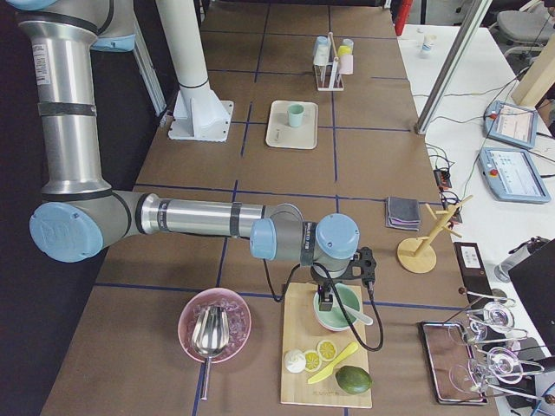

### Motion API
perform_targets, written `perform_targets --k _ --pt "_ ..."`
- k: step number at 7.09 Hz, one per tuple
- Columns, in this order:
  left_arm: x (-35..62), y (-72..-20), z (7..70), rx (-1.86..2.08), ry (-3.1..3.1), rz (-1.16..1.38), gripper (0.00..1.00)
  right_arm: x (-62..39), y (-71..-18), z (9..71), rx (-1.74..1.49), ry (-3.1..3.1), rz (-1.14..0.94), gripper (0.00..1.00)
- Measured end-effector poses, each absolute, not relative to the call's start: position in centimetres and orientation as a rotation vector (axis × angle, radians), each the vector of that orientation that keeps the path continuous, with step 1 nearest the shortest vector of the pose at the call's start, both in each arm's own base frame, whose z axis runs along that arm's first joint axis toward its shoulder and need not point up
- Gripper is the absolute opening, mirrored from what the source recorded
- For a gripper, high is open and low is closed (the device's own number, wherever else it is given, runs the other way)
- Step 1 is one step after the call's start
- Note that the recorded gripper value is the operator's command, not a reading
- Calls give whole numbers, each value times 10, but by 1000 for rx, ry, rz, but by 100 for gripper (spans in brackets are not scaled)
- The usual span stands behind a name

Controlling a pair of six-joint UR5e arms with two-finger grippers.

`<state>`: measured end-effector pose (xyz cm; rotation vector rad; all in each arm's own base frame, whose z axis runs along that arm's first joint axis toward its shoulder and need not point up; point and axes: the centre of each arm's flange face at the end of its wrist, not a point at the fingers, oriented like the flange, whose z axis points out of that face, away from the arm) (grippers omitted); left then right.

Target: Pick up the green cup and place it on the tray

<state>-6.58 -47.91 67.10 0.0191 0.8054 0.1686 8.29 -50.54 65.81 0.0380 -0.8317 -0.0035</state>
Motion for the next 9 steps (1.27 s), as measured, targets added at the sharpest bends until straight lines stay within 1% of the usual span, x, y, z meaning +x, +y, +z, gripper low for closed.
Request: perform_targets --k 4,9 --pt "-66 -480 670 21 805 170 100 84 -504 665 2 -824 55 100" --pt "-66 -481 669 24 805 172 100 84 -504 667 -6 -814 67 100"
